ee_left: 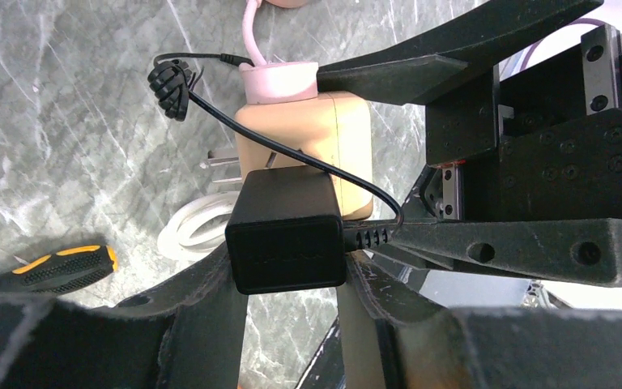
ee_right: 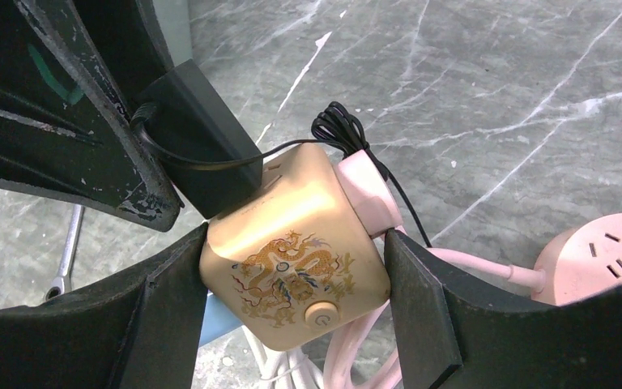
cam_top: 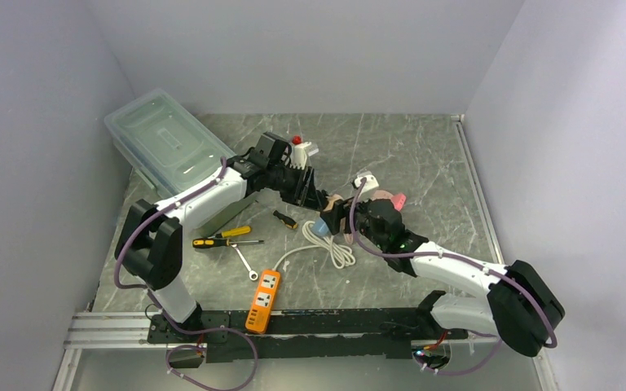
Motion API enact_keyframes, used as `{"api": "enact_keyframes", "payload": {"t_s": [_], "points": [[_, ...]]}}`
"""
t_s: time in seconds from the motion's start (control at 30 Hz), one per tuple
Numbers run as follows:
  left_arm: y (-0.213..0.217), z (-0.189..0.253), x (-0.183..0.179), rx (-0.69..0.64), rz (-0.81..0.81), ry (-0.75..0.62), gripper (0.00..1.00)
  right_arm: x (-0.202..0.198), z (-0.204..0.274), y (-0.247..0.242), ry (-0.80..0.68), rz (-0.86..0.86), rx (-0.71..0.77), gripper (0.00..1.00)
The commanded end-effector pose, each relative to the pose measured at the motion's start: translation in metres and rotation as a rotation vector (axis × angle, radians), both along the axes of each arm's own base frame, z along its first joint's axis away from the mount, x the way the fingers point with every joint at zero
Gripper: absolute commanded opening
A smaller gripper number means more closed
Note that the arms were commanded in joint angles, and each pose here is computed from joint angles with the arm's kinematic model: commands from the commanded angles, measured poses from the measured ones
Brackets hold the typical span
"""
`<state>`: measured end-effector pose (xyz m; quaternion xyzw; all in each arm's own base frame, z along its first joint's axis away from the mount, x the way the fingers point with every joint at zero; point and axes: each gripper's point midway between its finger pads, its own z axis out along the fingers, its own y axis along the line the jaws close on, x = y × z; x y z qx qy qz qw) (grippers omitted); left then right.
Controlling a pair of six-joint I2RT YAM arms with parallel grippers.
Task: Pull the plug off the socket
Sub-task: Remove the plug from the socket.
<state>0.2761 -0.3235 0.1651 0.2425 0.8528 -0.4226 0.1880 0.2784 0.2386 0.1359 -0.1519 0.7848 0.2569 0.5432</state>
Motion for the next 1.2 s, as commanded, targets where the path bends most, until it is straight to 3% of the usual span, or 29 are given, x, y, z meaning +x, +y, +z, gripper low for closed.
{"api": "enact_keyframes", "payload": {"t_s": [0.0,0.47,0.73,1.17], "points": [[-0.002,0.014,0.014,-0.027,-0.007,-0.08,0.0,0.026,0.028,-0.01,-0.051,-0.141,0.045,0.0],[0.01,0.013,0.025,-0.004,0.049,-0.071,0.0,-0.009,0.05,0.026,-0.162,0.165,0.097,0.0],[0.015,0.013,0.031,-0.002,0.068,-0.068,0.0,-0.017,0.05,0.037,-0.166,0.217,0.088,0.0],[0.012,0.016,0.027,-0.029,0.062,-0.056,0.0,0.02,0.033,-0.007,-0.08,-0.143,0.034,0.0]]}}
